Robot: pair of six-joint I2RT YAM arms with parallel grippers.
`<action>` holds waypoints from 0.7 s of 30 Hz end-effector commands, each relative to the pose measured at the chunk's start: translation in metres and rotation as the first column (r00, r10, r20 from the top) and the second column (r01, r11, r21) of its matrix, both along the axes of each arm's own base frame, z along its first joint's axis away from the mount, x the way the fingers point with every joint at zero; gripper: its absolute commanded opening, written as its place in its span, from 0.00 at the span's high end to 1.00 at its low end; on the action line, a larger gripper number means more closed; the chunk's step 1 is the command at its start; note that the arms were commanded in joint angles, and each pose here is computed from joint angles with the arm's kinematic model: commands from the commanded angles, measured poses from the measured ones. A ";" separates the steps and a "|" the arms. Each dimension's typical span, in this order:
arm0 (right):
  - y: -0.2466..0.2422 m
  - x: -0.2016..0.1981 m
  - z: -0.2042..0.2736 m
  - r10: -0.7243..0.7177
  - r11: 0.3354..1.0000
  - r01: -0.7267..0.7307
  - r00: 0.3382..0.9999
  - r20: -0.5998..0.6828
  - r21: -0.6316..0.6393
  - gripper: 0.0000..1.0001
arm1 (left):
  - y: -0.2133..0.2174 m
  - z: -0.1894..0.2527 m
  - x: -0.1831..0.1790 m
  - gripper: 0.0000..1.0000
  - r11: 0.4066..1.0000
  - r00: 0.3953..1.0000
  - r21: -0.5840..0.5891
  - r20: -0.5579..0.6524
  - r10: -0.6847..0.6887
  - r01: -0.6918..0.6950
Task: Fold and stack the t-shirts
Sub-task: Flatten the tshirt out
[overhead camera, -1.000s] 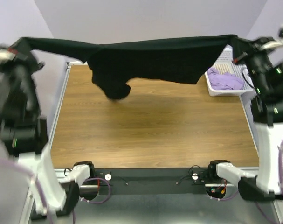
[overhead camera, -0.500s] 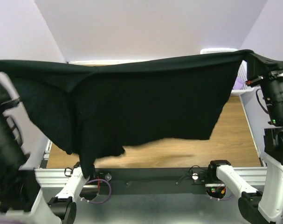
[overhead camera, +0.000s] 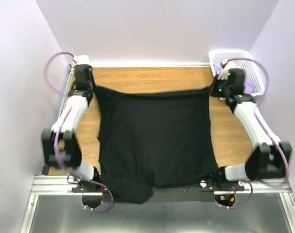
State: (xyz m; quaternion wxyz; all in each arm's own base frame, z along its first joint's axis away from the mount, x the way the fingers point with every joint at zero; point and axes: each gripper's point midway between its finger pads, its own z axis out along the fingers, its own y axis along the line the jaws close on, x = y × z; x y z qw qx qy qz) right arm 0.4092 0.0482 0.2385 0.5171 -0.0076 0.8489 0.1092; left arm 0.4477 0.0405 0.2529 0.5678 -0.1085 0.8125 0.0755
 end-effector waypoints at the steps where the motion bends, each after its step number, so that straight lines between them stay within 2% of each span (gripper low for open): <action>1: -0.025 0.048 -0.049 -0.111 0.991 0.112 0.994 0.015 -0.076 0.99 | -0.004 -0.045 0.054 1.00 0.999 0.999 -0.046 -0.047 0.003 -0.005; 5: -0.032 0.088 -0.080 -0.121 0.985 0.123 0.992 0.025 -0.122 0.99 | -0.006 -0.075 0.098 1.00 0.999 0.995 -0.046 -0.094 -0.011 0.007; 6: -0.031 0.099 -0.105 -0.115 0.985 0.114 0.993 -0.005 -0.131 0.99 | -0.006 -0.080 0.105 1.00 0.999 0.995 -0.044 -0.103 -0.013 0.009; 7: -0.031 0.110 -0.103 -0.103 0.984 0.104 0.995 0.012 -0.142 0.99 | -0.006 -0.084 0.120 1.00 0.999 0.994 -0.034 -0.107 -0.021 0.018; 10: -0.029 0.129 -0.133 -0.083 0.984 0.079 0.996 -0.015 -0.158 0.99 | -0.006 -0.101 0.140 1.00 0.999 0.990 -0.029 -0.137 -0.027 0.023; 15: -0.029 0.159 -0.149 -0.085 0.983 0.081 0.996 -0.017 -0.163 1.00 | -0.013 -0.127 0.152 1.00 0.997 0.981 -0.073 -0.188 -0.049 0.036; 16: -0.029 0.162 -0.163 -0.087 0.983 0.079 0.995 -0.038 -0.166 0.99 | -0.016 -0.126 0.153 1.00 0.995 0.981 -0.090 -0.187 -0.054 0.038; 21: -0.041 0.182 -0.165 -0.118 0.970 0.112 0.993 -0.015 -0.217 0.99 | -0.024 -0.119 0.143 1.00 0.984 0.980 -0.179 -0.192 -0.043 0.008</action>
